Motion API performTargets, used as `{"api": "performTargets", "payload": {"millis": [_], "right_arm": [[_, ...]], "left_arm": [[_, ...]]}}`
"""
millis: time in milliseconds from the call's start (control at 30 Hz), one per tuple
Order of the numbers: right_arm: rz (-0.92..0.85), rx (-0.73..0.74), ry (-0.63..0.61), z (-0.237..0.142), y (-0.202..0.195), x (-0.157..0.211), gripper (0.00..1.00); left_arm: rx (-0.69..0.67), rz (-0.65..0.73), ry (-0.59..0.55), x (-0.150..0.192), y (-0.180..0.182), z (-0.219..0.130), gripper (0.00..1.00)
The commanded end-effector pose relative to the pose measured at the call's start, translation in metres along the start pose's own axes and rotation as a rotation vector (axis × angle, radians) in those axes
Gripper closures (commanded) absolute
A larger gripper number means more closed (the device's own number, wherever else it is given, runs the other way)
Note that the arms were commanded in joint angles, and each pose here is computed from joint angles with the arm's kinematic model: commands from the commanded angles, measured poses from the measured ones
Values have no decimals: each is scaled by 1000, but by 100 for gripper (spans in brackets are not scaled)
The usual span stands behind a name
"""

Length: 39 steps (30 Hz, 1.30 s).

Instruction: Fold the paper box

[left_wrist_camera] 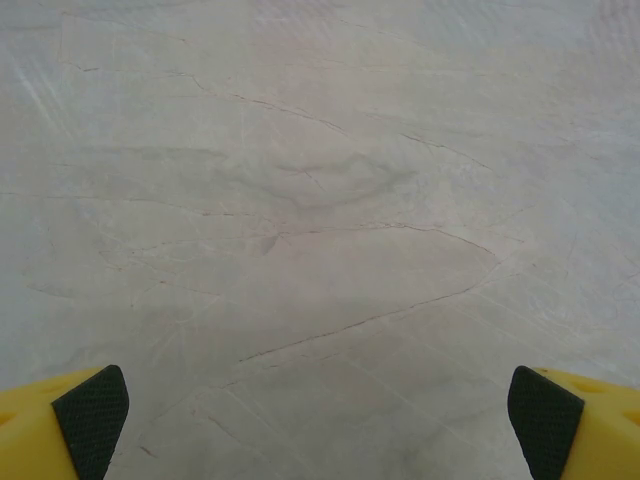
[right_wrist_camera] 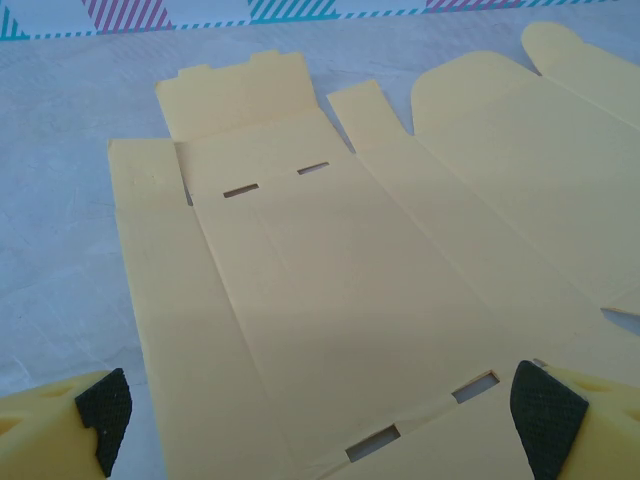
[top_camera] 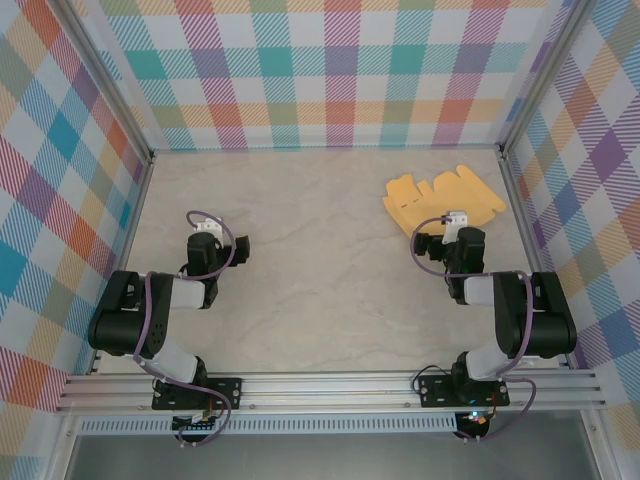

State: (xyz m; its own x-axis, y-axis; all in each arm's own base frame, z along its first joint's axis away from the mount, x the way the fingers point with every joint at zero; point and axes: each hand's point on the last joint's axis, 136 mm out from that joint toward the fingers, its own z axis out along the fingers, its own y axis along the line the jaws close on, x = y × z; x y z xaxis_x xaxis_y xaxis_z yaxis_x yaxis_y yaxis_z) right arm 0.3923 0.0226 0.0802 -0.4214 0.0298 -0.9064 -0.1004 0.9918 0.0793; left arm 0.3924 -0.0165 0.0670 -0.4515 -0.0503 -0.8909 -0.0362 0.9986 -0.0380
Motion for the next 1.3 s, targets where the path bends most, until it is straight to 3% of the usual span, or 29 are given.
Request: {"api": "performTargets", "payload": {"millis": [0,1100,1267], "right_arm": [[6,-17,-33,0,1,-12,0],[7,-19,-31,0,1,-11,0],[60,79,-24,-19,-13,-31,0]], "left_arm": [[9,-14,-44,-13,2,1,0],[8,-14,-46,-13,2,0,0],[-100,-47,-74,-33,18,-15,0]]}}
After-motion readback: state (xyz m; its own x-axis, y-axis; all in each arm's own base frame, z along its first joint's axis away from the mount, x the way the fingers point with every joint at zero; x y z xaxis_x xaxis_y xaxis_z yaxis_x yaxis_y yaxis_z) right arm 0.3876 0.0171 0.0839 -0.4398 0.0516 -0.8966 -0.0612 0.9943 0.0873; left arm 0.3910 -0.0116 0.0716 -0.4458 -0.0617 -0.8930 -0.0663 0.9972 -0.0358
